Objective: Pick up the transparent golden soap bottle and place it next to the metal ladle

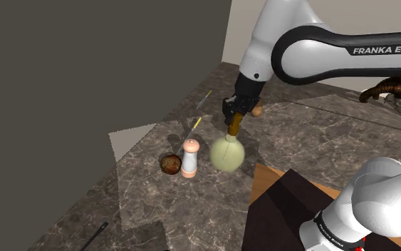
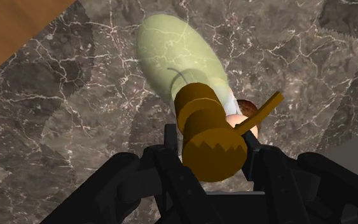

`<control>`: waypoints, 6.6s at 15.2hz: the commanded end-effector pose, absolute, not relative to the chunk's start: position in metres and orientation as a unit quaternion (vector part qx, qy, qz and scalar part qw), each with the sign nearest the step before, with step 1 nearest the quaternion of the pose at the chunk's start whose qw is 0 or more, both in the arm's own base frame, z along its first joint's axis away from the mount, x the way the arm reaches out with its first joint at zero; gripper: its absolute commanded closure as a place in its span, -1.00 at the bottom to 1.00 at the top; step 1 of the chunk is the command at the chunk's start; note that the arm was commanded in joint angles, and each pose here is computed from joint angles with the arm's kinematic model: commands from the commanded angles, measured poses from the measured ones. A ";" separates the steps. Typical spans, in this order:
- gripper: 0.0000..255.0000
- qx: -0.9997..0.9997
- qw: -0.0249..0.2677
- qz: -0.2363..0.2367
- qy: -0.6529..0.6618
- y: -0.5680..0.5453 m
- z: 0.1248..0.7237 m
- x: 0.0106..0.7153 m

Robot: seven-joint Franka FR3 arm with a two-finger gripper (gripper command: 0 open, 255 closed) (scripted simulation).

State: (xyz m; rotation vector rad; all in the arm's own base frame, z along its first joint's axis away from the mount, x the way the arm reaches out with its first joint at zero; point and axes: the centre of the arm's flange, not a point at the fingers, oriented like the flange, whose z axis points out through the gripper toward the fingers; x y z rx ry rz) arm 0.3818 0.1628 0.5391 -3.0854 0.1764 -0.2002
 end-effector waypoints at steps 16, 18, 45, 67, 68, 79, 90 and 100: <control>1.00 -0.996 0.022 -0.065 0.057 0.162 0.629 0.382; 1.00 -0.996 0.022 -0.065 0.057 0.162 0.639 0.382; 1.00 -0.996 0.022 -0.065 0.057 0.193 0.743 0.394; 1.00 -0.996 0.022 -0.065 0.057 0.423 0.589 0.483; 1.00 -0.996 0.022 -0.065 0.057 0.433 0.582 0.487; 1.00 -0.996 0.022 -0.065 0.057 0.490 0.518 0.510; 1.00 -0.996 0.022 -0.065 0.057 0.490 0.460 0.510; 1.00 -0.996 0.022 -0.065 0.057 0.490 0.446 0.510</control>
